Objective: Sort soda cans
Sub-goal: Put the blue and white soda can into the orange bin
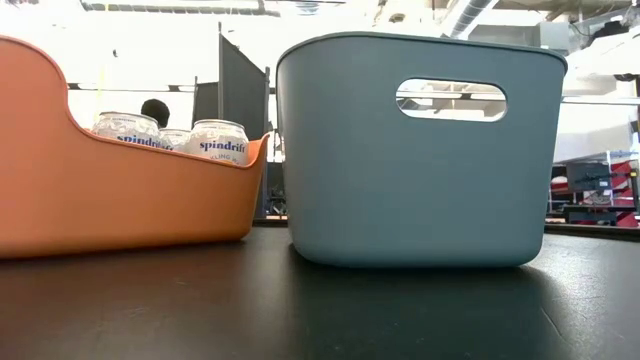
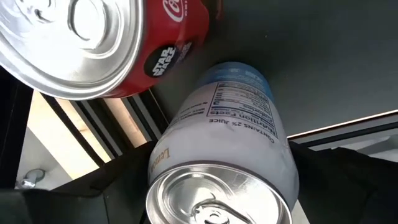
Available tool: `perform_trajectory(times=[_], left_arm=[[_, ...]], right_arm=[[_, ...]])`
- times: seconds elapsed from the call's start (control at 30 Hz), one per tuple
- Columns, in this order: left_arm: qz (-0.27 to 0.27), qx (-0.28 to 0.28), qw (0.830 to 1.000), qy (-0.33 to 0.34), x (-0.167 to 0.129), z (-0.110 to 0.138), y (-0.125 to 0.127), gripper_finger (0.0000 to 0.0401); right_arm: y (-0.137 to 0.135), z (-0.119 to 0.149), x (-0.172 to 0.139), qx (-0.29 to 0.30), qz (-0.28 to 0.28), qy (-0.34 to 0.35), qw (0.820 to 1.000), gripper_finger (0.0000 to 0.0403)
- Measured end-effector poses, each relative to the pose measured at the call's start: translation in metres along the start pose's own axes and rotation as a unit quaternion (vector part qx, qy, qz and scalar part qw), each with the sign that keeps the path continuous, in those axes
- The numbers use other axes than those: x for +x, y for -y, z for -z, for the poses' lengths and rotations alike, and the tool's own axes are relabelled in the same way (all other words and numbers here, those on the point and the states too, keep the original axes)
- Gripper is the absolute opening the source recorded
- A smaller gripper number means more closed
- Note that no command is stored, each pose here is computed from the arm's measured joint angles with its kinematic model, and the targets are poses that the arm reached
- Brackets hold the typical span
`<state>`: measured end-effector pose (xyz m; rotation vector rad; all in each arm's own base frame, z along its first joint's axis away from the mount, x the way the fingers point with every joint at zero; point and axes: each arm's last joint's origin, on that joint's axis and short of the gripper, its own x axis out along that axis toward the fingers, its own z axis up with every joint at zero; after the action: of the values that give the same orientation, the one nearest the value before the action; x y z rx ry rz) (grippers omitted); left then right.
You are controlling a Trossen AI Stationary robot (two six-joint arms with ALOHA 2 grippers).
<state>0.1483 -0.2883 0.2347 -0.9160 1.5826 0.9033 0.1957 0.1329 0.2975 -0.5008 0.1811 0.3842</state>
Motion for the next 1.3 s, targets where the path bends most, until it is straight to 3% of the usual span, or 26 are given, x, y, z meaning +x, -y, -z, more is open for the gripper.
perform_trajectory(times=[0.7, 0.97, 1.3], left_arm=[[0.006, 0.011, 1.000, 0.018, 0.0008, 0.0023, -0.0031, 0.0329], [0.014, 0.013, 1.000, 0.019, 0.0008, 0.0027, -0.0020, 0.0307], [0.025, -0.006, 0.999, 0.025, -0.0012, -0.0055, 0.0049, 0.0307]], right_arm=[[0.0000, 0.0000, 0.0000, 0.000, 0.000, 0.000, 1.000, 0.0323], [0.0000, -0.0001, 0.0000, 0.000, 0.000, 0.000, 1.000, 0.0323], [0.0000, -0.0001, 0.0000, 0.000, 0.000, 0.000, 1.000, 0.0323]])
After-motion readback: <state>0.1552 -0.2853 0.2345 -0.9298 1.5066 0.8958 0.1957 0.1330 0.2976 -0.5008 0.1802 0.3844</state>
